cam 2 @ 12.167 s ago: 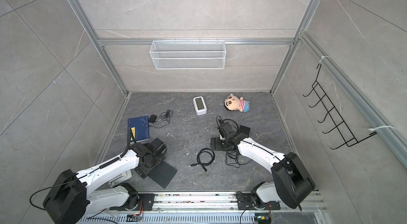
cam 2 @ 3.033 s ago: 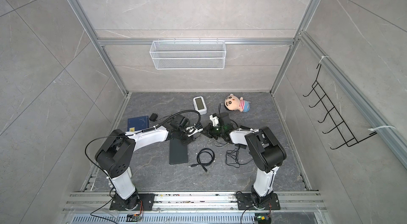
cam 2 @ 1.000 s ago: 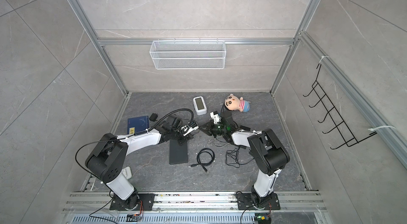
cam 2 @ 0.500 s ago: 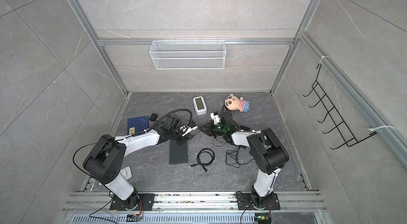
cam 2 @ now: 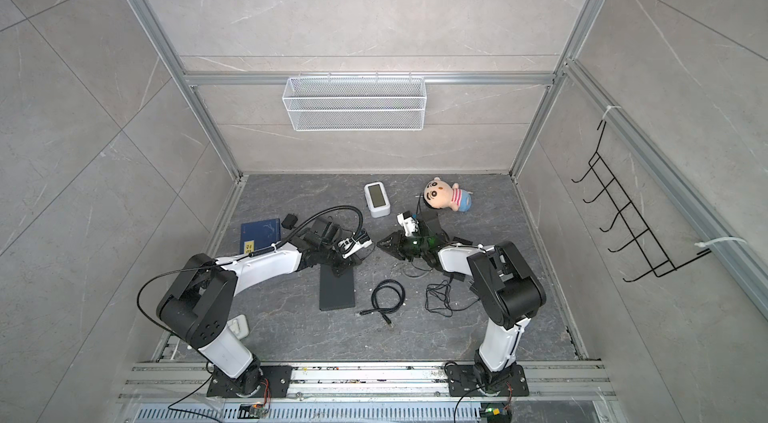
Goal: Insert the plug into the switch port
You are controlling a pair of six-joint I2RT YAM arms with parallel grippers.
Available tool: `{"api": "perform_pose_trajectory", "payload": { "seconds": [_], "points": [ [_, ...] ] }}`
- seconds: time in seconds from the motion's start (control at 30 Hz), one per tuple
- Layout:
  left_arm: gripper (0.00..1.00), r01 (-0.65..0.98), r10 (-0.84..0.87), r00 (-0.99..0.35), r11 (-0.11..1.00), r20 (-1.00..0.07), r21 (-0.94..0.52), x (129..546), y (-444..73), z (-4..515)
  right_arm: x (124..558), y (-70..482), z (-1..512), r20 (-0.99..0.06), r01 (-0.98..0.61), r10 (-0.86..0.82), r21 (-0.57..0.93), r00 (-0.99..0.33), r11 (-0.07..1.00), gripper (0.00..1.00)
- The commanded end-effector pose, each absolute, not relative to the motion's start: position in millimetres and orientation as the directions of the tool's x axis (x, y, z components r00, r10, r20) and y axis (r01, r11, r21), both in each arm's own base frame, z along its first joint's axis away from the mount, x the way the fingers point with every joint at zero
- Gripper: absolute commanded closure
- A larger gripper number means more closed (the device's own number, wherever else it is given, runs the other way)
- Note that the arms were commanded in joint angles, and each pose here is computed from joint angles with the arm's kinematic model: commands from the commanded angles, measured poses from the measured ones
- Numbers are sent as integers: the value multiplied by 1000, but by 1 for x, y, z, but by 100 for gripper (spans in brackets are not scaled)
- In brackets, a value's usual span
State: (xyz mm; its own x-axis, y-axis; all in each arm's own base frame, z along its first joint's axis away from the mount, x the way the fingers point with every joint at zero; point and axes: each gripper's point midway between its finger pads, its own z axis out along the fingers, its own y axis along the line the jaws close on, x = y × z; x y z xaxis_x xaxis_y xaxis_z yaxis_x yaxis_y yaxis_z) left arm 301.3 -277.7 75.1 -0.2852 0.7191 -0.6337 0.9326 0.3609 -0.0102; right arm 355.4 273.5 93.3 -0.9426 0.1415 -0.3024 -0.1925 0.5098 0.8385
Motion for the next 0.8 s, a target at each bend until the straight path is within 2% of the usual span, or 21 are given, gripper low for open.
{"api": "perform_pose_trajectory", "payload": {
  "seconds": [0.0, 0.07, 0.17, 0.23, 0.33, 0.43, 0.47, 0.67, 0.77],
  "points": [
    [98, 952, 735, -263, 303, -624, -45, 297, -282, 99, 345, 259, 112, -542, -489, -117, 616, -832, 617, 57],
    [98, 949, 746, -297, 301, -596, -96, 294, -282, 99, 338, 252, 132, -648, -637, -245, 480, -721, 604, 51],
    [98, 938, 736, -343, 300, -583, -174, 294, -282, 105, 333, 252, 160, -767, -769, -321, 326, -555, 550, 49],
    [98, 926, 725, -378, 294, -575, -237, 293, -282, 110, 322, 259, 166, -824, -839, -360, 229, -437, 494, 49],
    [98, 904, 716, -421, 281, -557, -323, 291, -280, 118, 300, 269, 157, -883, -917, -430, 1, -187, 398, 48],
    [98, 879, 720, -460, 287, -520, -380, 291, -274, 123, 275, 280, 136, -881, -927, -460, -257, 110, 272, 54],
    [98, 871, 717, -469, 282, -515, -401, 289, -273, 125, 268, 286, 130, -861, -912, -461, -346, 214, 222, 59],
    [97, 860, 732, -479, 282, -484, -425, 284, -267, 127, 296, 305, 129, -740, -727, -545, -614, 395, 307, 60],
    [97, 854, 749, -488, 301, -449, -425, 284, -262, 122, 303, 311, 140, -700, -645, -542, -688, 466, 333, 58]
  ]
}}
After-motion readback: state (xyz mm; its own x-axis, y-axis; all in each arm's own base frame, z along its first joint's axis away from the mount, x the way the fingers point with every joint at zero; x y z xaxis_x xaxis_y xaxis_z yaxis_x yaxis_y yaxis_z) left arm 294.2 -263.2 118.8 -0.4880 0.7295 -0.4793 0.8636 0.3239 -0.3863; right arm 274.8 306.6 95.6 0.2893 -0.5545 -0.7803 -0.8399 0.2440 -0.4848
